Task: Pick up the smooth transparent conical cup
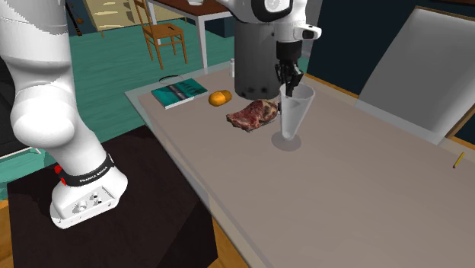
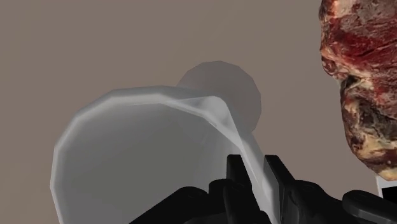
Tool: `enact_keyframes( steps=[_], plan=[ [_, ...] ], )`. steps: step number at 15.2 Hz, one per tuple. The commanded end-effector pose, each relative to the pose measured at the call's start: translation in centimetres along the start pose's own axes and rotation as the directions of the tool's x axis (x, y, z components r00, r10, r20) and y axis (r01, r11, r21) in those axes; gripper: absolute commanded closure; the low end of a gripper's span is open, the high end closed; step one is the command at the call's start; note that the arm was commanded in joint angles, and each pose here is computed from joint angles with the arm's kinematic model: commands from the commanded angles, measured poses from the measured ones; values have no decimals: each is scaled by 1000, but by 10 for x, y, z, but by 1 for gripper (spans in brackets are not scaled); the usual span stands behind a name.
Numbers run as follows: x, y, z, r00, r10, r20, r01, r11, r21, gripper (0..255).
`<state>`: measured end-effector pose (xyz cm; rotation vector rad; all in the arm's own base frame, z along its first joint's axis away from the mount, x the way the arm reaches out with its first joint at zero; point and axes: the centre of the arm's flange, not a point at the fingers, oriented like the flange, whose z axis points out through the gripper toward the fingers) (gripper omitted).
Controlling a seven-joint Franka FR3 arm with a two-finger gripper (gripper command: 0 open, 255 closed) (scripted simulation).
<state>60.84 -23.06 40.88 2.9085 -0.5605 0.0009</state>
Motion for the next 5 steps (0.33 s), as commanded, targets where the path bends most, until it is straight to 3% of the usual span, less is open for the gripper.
enact_keyframes(
  steps=[1, 5],
  plan=[
    [-1, 0, -10, 1000, 0, 0, 0, 1000, 0, 255],
    [-1, 2, -21, 1000, 0, 0, 0, 1000, 0, 255]
  ],
)
